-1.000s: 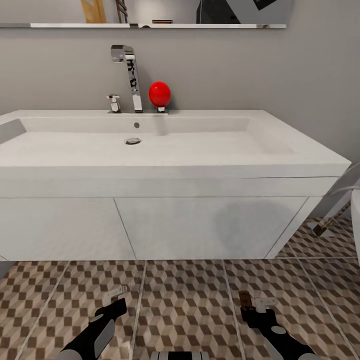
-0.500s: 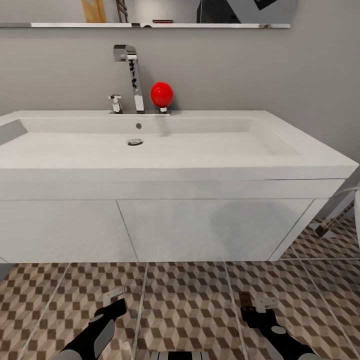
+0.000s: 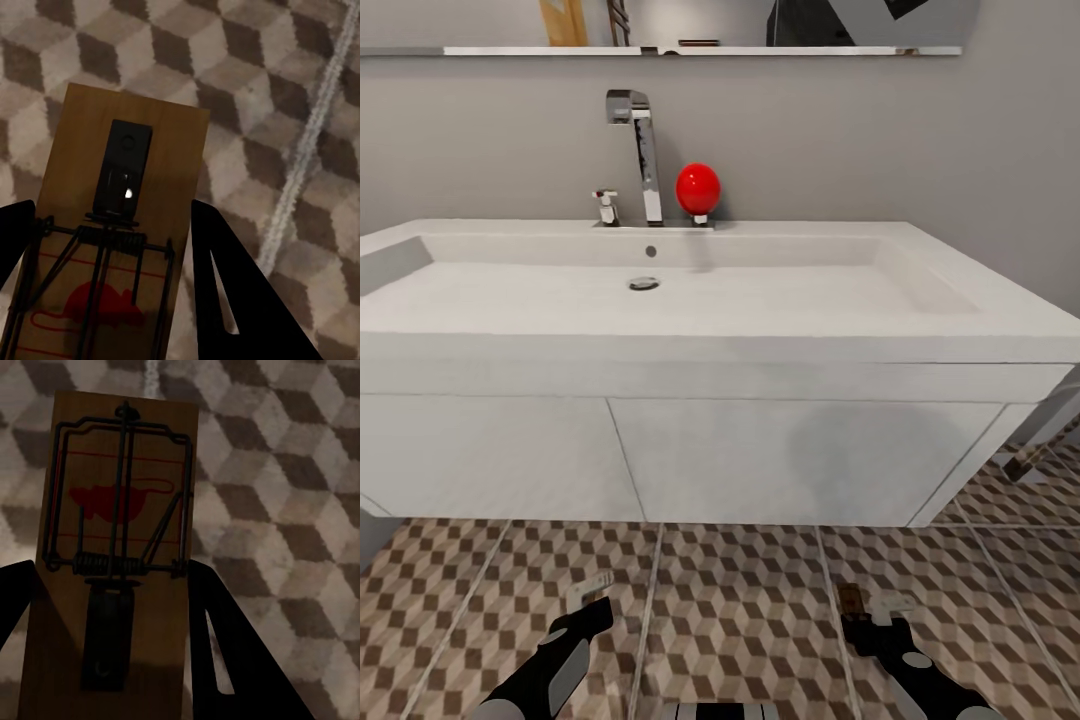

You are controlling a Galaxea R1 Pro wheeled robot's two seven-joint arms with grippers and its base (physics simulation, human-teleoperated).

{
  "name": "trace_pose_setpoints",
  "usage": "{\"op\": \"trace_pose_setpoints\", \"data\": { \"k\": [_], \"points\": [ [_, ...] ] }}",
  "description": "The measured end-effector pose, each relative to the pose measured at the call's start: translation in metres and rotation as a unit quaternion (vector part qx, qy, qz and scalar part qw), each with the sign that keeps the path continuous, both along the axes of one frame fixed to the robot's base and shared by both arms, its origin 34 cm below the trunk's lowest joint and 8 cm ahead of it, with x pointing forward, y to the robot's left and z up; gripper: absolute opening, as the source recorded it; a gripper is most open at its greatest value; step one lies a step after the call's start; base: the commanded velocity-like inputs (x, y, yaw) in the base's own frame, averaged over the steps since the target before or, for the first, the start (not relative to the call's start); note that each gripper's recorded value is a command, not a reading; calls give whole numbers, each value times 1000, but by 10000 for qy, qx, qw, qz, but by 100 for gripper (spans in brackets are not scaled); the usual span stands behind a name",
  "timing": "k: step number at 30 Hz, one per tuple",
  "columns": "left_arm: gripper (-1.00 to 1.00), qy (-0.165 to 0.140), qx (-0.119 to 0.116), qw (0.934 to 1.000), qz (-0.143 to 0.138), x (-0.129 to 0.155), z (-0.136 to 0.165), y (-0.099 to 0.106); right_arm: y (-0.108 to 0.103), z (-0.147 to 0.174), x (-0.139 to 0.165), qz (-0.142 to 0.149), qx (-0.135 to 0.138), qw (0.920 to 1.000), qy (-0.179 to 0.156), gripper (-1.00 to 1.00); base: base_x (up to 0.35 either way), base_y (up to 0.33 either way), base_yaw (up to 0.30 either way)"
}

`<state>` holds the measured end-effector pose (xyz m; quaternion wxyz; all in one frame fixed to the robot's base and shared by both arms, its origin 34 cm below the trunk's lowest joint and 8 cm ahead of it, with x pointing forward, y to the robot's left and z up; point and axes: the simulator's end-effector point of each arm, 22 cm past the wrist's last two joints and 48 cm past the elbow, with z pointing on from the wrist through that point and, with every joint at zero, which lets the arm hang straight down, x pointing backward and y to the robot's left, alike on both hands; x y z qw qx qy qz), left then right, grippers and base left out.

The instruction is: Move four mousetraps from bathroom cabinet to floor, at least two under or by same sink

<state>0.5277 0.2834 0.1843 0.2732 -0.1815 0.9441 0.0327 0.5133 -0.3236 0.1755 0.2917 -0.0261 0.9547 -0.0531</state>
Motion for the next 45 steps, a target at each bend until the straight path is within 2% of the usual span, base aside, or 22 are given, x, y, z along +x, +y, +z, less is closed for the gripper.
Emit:
{"op": "trace_pose_setpoints", "data": {
  "k": [14, 29, 36, 45],
  "points": [
    [-100, -3, 6, 10000, 1, 0, 0, 0, 0, 0, 0, 1, 0, 10000, 0, -100, 3, 0, 5],
    [-100, -3, 9, 10000, -13, 0, 0, 0, 0, 0, 0, -4, 1, 10000, -1, -100, 98, 0, 0],
    [-100, -10, -58, 10000, -58, 1, 0, -8, 0, 0, 0, -4, 1, 10000, -1, -100, 1, 0, 0],
    [-100, -7, -11, 10000, -34, 0, 0, -6, 0, 0, 0, -4, 1, 10000, 0, -100, 0, 0, 0]
  ]
}}
